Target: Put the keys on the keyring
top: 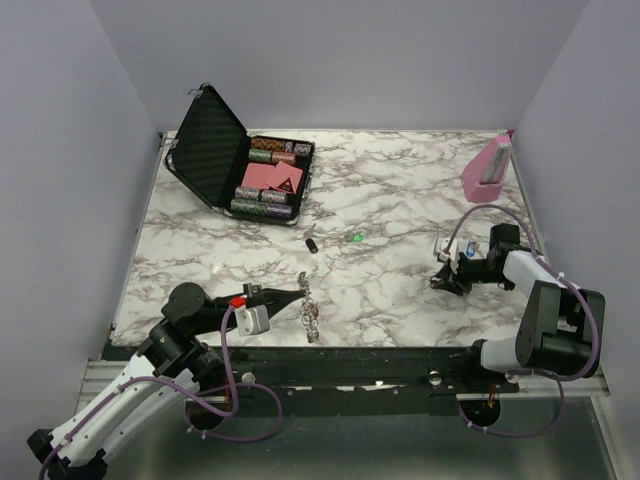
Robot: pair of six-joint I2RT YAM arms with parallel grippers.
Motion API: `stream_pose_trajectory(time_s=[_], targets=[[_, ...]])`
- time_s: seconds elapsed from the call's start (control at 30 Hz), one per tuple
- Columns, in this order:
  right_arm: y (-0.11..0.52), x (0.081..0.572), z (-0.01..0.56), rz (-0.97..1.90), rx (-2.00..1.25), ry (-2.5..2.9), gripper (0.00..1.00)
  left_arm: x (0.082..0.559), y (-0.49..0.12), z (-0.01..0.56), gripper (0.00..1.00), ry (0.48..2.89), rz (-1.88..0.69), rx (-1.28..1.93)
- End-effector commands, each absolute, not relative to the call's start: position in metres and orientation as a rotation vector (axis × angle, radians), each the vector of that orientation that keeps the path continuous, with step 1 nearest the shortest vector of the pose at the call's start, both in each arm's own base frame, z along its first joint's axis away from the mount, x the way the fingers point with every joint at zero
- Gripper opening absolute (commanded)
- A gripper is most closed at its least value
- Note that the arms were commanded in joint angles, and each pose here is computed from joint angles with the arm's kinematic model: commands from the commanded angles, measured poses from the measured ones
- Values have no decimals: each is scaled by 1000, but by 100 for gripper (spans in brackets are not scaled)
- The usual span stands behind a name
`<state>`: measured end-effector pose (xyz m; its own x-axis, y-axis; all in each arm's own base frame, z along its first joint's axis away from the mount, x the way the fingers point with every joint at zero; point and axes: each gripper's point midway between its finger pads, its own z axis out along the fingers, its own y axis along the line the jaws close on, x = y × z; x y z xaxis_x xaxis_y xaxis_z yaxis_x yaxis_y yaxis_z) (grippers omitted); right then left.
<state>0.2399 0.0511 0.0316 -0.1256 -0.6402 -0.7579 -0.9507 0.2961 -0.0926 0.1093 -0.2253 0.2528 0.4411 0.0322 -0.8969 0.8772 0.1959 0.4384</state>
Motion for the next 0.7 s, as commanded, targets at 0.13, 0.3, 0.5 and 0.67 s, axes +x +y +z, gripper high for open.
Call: stream_pose_trajectory(time_s=[0.13,0.3,0.5,0.67], targets=[[63,246,34,592,-1450,1802,38,106,-226,263,0,908,-748,1234],[65,249,33,587,-1458,1805,36,106,-226,263,0,905,-748,1235],[65,251,30,581,-1461,1818,34,106,-226,263,0,905,-748,1235],[65,251,27,570,-1464,1833,31,105,-226,264,0,901,-749,1236]])
